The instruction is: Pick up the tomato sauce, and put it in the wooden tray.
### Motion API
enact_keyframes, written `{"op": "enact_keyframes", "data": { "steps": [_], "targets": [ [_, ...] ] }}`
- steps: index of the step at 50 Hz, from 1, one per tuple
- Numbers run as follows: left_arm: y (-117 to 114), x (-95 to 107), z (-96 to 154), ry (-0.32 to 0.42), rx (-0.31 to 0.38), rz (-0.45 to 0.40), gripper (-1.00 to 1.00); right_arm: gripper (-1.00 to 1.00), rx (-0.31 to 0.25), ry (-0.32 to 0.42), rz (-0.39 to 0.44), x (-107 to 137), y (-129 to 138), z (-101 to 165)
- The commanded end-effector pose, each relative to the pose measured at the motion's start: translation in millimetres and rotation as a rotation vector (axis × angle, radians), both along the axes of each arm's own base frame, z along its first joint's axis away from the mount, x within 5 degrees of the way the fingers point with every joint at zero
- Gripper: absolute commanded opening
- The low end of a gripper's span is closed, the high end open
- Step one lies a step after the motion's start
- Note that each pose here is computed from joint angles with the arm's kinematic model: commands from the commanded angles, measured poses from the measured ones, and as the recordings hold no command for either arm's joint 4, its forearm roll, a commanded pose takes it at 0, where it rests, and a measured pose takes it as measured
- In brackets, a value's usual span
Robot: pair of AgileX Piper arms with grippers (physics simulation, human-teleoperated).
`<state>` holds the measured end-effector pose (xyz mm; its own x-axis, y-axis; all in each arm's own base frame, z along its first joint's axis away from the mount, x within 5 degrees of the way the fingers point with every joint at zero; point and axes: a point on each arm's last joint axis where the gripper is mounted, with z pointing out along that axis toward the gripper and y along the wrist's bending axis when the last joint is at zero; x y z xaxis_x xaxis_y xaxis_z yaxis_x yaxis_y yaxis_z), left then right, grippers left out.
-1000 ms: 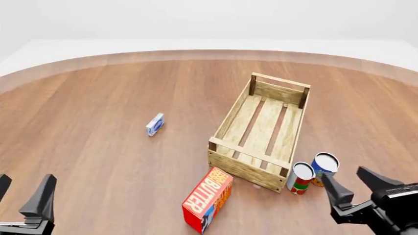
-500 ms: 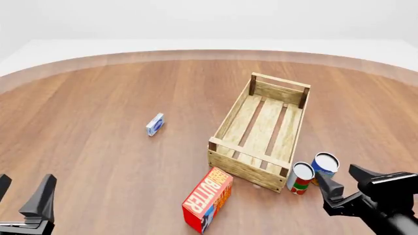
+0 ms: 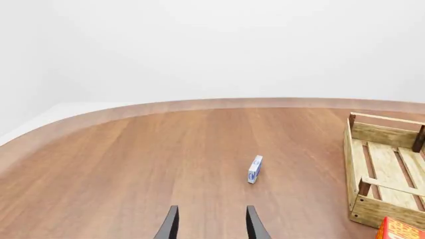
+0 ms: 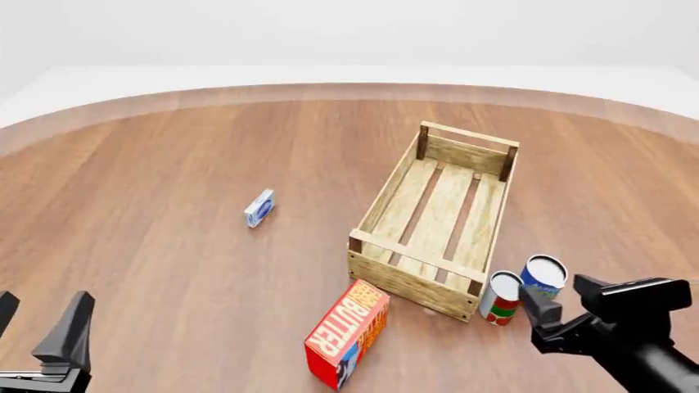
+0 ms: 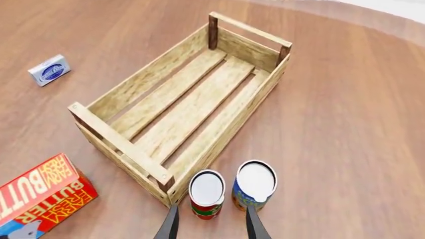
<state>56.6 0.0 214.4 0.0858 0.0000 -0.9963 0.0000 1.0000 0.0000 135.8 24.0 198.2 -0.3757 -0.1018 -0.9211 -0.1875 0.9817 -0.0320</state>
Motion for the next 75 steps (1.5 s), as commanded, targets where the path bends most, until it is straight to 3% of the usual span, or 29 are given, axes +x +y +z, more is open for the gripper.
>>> {"op": "enact_keyframes", "data": {
  "steps": [1, 75],
  "targets": [
    [0.0, 0.0, 0.0, 0.0, 0.0, 0.0, 1.0, 1.0, -0.002, 0.026, 0.0, 7.2, 1.5, -5.7],
    [0.0, 0.0, 0.0, 0.0, 0.0, 0.0, 1.0, 1.0, 0.02, 0.108, -0.014, 38.1, 7.5, -55.4]
  ]
}}
